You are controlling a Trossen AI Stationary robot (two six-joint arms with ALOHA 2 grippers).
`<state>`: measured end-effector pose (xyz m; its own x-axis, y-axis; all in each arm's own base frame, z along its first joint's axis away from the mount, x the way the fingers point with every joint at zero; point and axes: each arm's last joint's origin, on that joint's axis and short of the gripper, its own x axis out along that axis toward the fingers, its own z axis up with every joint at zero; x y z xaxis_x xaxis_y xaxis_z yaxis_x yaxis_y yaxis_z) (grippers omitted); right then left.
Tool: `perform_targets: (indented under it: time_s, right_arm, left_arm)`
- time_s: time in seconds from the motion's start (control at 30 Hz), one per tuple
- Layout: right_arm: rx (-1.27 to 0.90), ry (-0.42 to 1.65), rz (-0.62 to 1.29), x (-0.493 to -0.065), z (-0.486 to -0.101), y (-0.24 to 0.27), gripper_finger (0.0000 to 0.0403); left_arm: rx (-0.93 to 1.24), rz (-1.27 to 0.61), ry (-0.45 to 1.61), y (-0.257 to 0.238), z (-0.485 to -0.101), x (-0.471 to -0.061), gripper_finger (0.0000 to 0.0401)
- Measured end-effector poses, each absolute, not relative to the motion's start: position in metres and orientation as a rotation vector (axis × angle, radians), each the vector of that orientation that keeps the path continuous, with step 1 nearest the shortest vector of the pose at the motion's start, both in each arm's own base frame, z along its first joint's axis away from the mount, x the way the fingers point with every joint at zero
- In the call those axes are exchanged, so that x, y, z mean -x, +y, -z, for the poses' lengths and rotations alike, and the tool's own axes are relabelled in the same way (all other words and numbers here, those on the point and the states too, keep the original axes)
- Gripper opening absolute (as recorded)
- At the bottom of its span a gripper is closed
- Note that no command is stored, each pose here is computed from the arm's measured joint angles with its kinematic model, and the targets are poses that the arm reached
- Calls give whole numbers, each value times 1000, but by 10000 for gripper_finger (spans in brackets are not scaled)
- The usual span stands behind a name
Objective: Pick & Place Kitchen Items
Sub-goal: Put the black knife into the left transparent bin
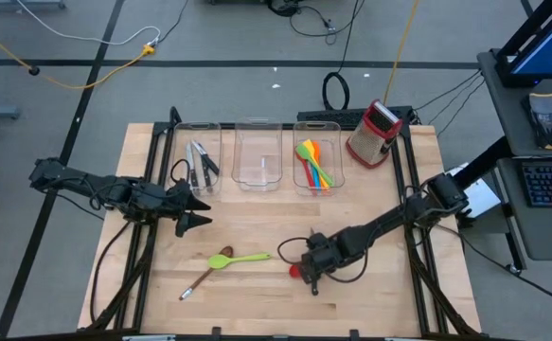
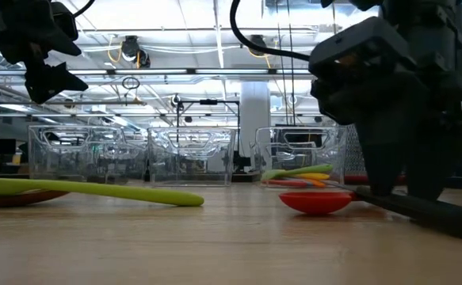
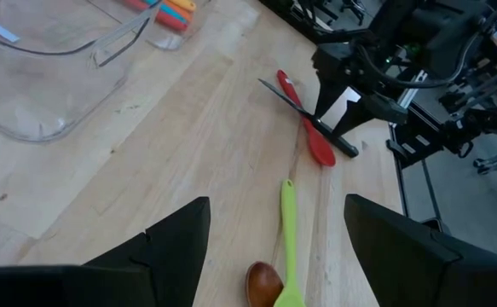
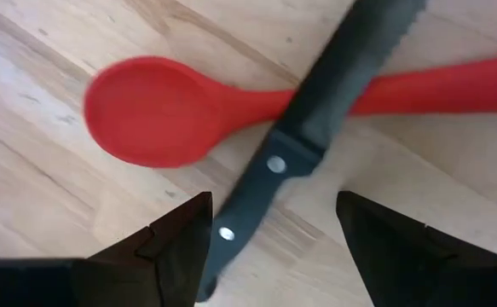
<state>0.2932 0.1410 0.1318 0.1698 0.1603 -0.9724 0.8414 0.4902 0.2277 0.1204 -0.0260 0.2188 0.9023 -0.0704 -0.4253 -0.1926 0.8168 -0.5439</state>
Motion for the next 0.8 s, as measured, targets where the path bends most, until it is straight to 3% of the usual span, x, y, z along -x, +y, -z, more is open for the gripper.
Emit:
perform_targets:
  time_s: [0.5,0.8]
  right_arm:
    - [-931,1333,666,-289,-131,139,247]
    - [-922,1375,757,-272,-113,131,183]
  left_arm:
    - [617,-71,445,-26,-219,-120,273]
    - [620,-71,445,-26,-219,-120,274]
